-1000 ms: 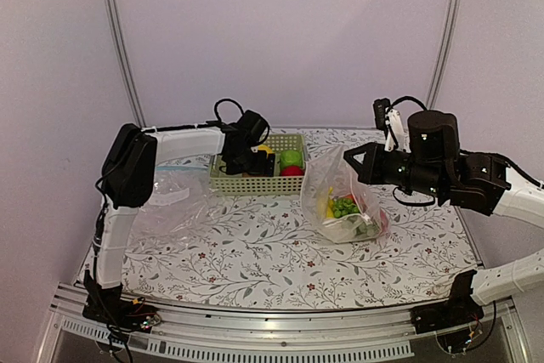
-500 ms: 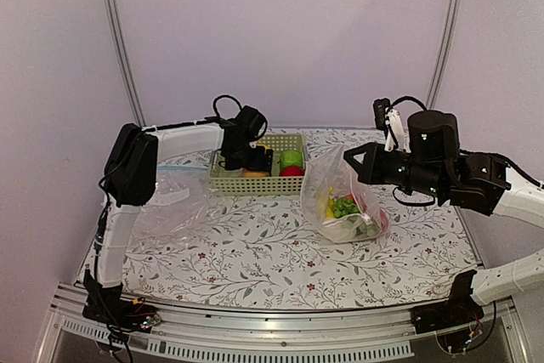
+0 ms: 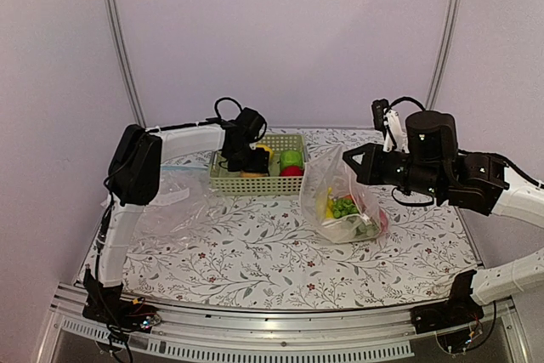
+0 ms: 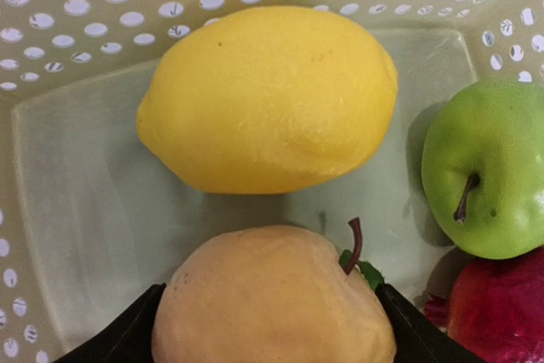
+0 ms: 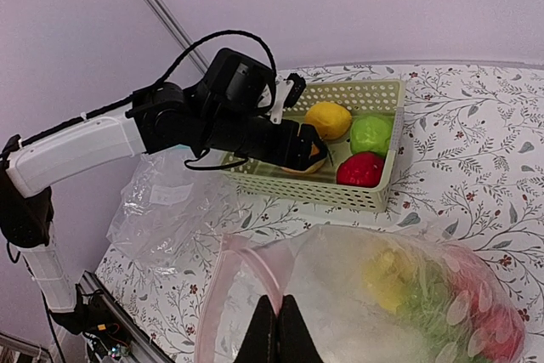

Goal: Place the food in the zip-top bag and seal the zipper
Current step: Pick up the fake fruit from the bin.

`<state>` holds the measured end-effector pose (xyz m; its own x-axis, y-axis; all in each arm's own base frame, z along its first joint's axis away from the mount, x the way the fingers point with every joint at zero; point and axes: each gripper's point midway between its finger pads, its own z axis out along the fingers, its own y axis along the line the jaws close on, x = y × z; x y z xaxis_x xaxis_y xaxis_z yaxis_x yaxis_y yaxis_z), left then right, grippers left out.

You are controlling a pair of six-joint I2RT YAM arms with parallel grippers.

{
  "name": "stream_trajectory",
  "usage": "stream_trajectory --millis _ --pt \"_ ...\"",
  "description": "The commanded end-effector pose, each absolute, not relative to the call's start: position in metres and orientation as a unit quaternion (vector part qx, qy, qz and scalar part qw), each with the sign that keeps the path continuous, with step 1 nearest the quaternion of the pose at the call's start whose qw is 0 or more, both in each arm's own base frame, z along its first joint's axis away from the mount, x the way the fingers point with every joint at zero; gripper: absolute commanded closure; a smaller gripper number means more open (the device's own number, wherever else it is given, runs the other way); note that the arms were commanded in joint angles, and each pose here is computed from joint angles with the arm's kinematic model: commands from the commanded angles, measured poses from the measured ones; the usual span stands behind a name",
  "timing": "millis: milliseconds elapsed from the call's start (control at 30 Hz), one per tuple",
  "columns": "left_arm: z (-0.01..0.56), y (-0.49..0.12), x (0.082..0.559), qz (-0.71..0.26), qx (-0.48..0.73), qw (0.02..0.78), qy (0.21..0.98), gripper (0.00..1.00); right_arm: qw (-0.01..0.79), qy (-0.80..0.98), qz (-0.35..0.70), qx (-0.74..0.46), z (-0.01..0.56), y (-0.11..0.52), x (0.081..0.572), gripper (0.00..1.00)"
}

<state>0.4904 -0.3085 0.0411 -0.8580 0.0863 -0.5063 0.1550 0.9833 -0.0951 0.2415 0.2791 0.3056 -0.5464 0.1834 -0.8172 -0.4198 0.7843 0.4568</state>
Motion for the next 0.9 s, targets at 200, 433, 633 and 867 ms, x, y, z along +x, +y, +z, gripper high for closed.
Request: stream_trajectory --millis 200,433,633,867 --pt "0.067 -0.301 0.495 -0.076 0.054 0.283 0.955 0.29 0.475 0.819 0.315 -0.070 0.307 0.280 0.244 1.00" --pt "0.121 -0.294 0.491 -0.108 0.035 0.346 0.931 0.31 0.477 0.818 0.313 -0.069 0.308 0.278 0.244 1.00" --pt "0.182 -0.285 0.480 -0.139 0.024 0.400 0.905 0.32 0.478 0.818 0.314 -0.069 0.309 0.279 0.244 1.00" --pt "0.217 -0.279 0.450 -0.178 0.016 0.424 0.888 0.35 0.477 0.814 0.324 -0.070 0.313 0.282 0.243 1.00"
